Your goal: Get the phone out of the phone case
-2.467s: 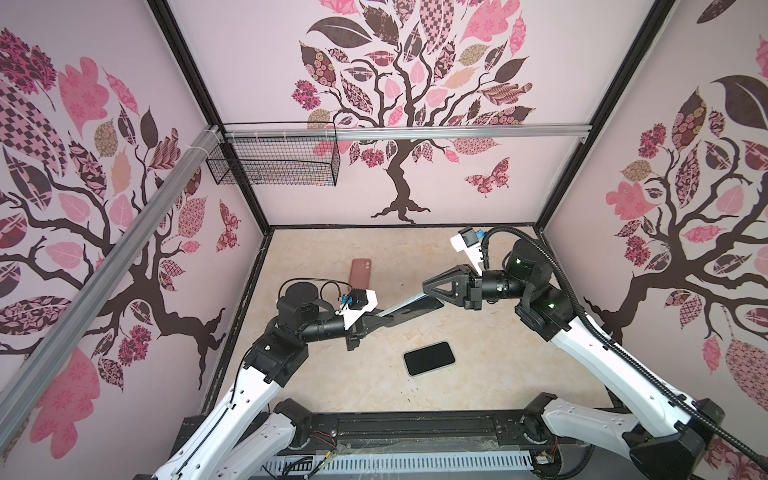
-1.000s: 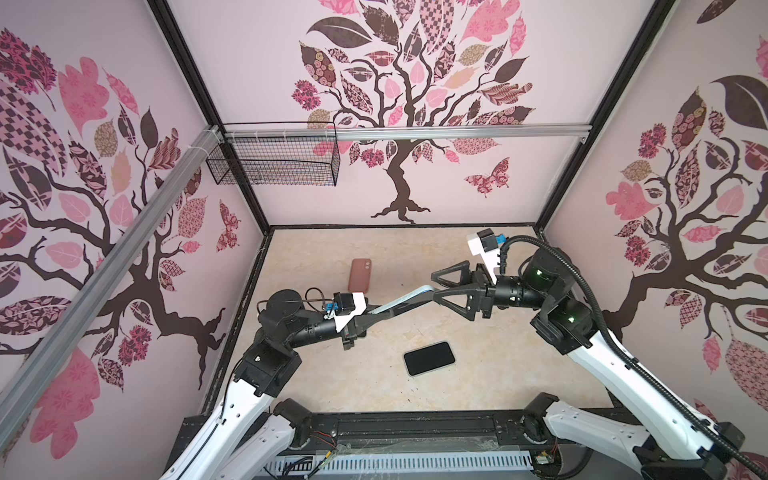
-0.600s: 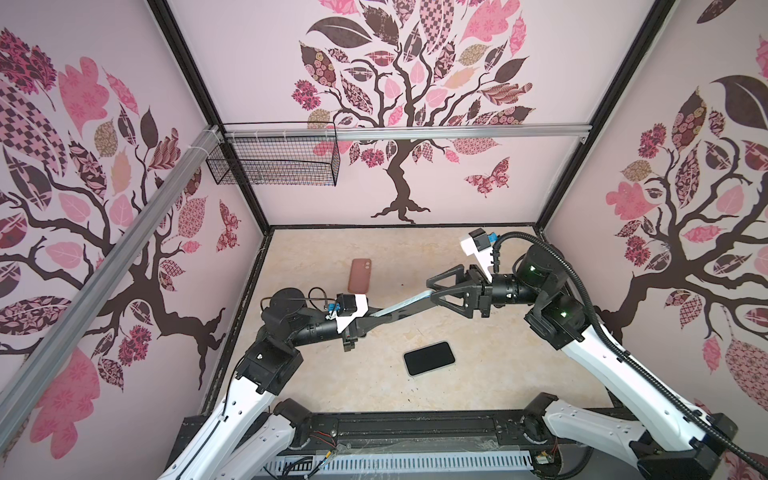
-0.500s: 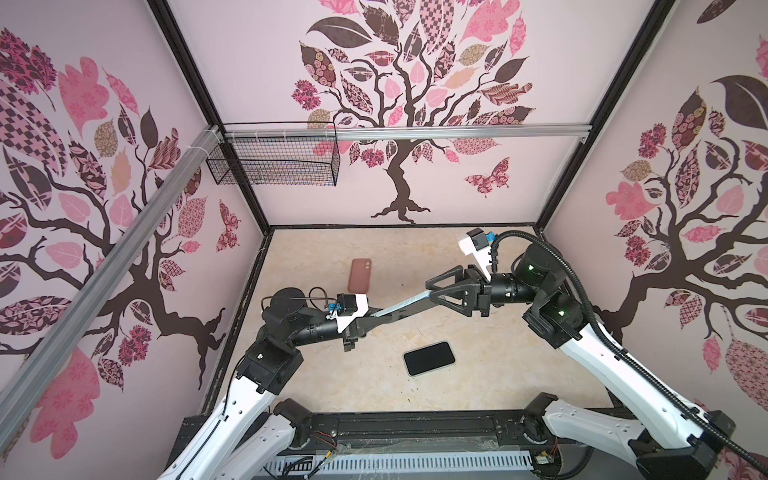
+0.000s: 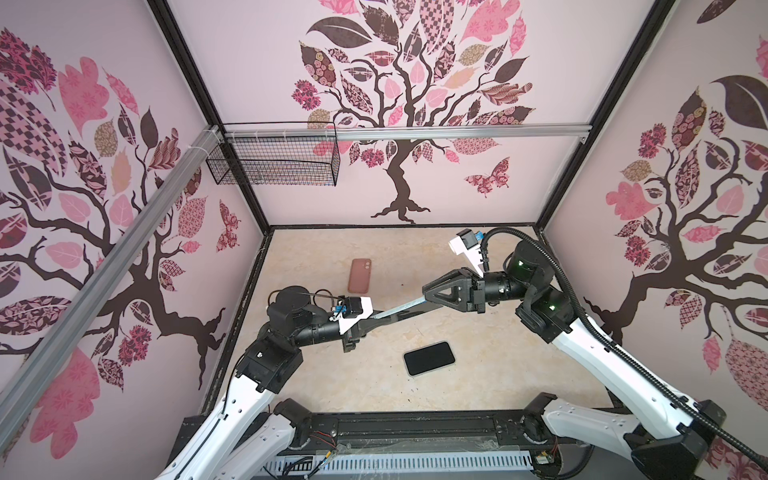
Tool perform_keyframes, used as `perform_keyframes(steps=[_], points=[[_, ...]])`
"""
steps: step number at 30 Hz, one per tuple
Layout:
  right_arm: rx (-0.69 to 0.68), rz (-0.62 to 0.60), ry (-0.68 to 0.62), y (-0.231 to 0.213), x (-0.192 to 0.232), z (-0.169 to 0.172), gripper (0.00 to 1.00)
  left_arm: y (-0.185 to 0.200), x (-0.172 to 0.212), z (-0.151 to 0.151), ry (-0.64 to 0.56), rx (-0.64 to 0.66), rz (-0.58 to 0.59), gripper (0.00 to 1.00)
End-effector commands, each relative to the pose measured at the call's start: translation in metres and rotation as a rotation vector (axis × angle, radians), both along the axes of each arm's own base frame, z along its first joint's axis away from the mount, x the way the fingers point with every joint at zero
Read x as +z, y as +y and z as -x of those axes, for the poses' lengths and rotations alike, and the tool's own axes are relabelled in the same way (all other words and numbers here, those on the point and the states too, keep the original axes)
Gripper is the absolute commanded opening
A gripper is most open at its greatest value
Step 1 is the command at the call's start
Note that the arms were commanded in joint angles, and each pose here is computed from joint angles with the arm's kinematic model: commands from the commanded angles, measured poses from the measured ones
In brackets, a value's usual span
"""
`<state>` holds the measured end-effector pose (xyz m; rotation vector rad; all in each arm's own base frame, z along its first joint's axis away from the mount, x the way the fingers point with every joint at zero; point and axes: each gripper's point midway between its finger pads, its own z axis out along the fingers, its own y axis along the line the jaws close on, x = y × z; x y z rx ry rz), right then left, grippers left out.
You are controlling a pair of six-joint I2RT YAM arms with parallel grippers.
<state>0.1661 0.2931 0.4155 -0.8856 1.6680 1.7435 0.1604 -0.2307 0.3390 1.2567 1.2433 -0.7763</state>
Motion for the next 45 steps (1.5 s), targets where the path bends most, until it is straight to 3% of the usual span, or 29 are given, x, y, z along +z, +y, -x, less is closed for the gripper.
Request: perform_keyframes(steps=[1, 18, 21, 26, 29, 32, 35, 40, 45], points=[[0.037, 0.055, 0.1, 0.004, -0.02, 0.002, 0.26, 0.005, 0.057, 0.003, -0.199, 0.018, 0.074, 0.0], [-0.023, 0.086, 0.189, 0.01, -0.036, -0.016, 0.11, 0.005, 0.066, 0.022, -0.22, -0.05, 0.12, 0.0], [-0.089, 0.094, 0.189, 0.011, -0.035, -0.028, 0.1, 0.006, 0.064, 0.026, -0.213, -0.063, 0.122, 0.0], [-0.371, 0.179, 0.119, -0.003, -0.035, -0.069, 0.11, 0.007, 0.057, 0.029, -0.185, -0.06, 0.137, 0.0], [-0.539, 0.204, 0.049, -0.022, -0.028, -0.086, 0.22, 0.01, 0.055, 0.028, -0.159, -0.038, 0.166, 0.0], [-0.647, 0.18, -0.047, -0.04, -0.017, -0.09, 0.44, 0.01, 0.054, 0.025, -0.118, -0.021, 0.198, 0.0], [-0.709, 0.123, -0.151, -0.054, -0.005, -0.084, 0.74, 0.011, 0.057, 0.016, -0.055, 0.015, 0.263, 0.0], [-0.727, 0.037, -0.255, -0.066, 0.008, -0.07, 0.99, 0.016, 0.076, -0.005, 0.078, 0.1, 0.433, 0.0], [-0.575, 0.04, -0.271, -0.046, 0.004, -0.057, 1.0, 0.024, 0.096, -0.025, 0.234, 0.183, 0.601, 0.0]])
